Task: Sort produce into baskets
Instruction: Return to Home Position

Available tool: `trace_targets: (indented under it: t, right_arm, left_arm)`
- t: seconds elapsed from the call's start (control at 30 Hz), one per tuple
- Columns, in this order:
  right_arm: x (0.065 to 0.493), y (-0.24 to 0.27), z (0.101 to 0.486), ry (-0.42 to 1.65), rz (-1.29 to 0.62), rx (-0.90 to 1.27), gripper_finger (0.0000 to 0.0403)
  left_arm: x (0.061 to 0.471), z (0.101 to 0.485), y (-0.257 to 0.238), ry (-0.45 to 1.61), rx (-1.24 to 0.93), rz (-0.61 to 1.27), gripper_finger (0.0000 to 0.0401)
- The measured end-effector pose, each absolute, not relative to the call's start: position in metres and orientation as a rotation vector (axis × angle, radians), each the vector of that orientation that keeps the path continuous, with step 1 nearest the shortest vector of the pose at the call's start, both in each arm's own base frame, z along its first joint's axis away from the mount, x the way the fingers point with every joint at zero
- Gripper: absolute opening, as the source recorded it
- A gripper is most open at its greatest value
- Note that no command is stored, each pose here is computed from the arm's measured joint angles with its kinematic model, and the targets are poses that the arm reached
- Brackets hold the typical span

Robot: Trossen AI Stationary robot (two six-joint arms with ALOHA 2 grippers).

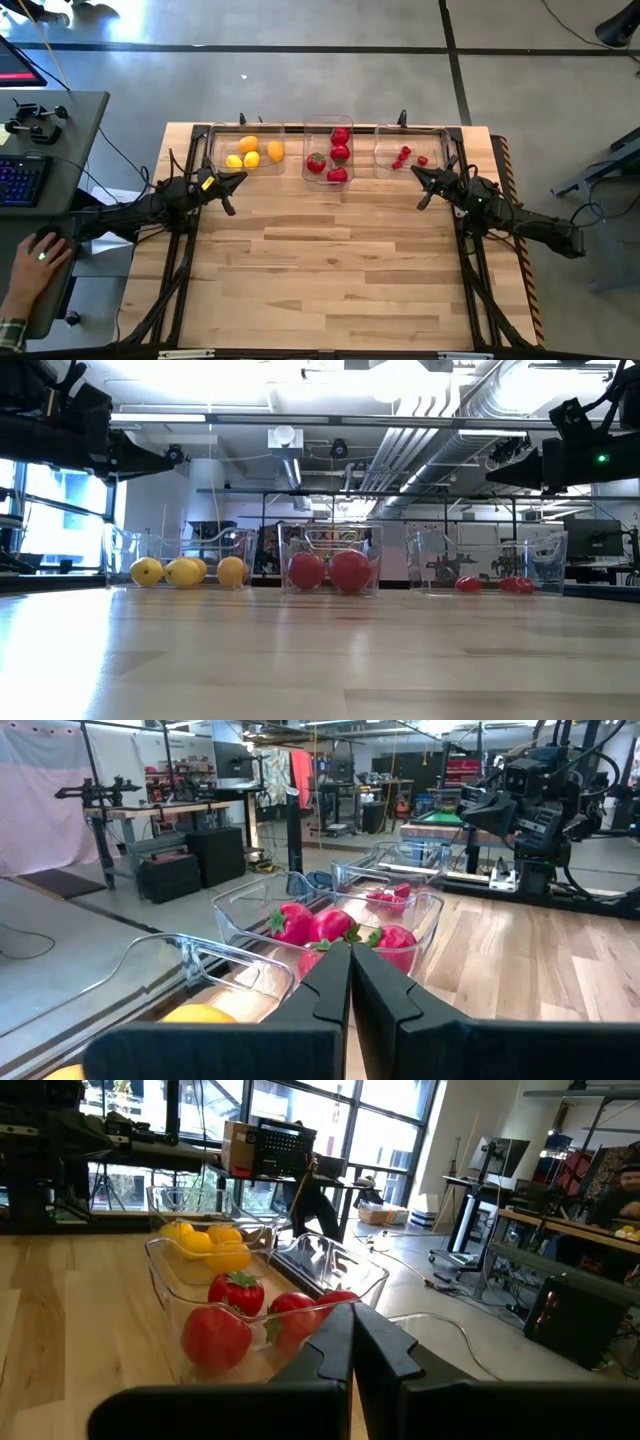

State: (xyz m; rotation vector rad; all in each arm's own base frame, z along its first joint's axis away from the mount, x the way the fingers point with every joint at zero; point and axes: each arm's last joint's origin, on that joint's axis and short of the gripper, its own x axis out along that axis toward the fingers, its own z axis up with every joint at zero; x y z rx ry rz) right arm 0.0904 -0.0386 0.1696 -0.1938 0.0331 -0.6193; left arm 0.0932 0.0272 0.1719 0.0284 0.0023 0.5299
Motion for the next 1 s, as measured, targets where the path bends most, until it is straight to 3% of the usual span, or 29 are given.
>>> trace_targets:
  t: [1.0]
  right_arm:
    - [0.0904, -0.0385, 0.1697, 0.033, -0.619, -0.194, 0.0000]
  left_arm:
    - [0.0932, 0.1719, 0.0272, 0.002, 0.028, 0.530, 0.0000]
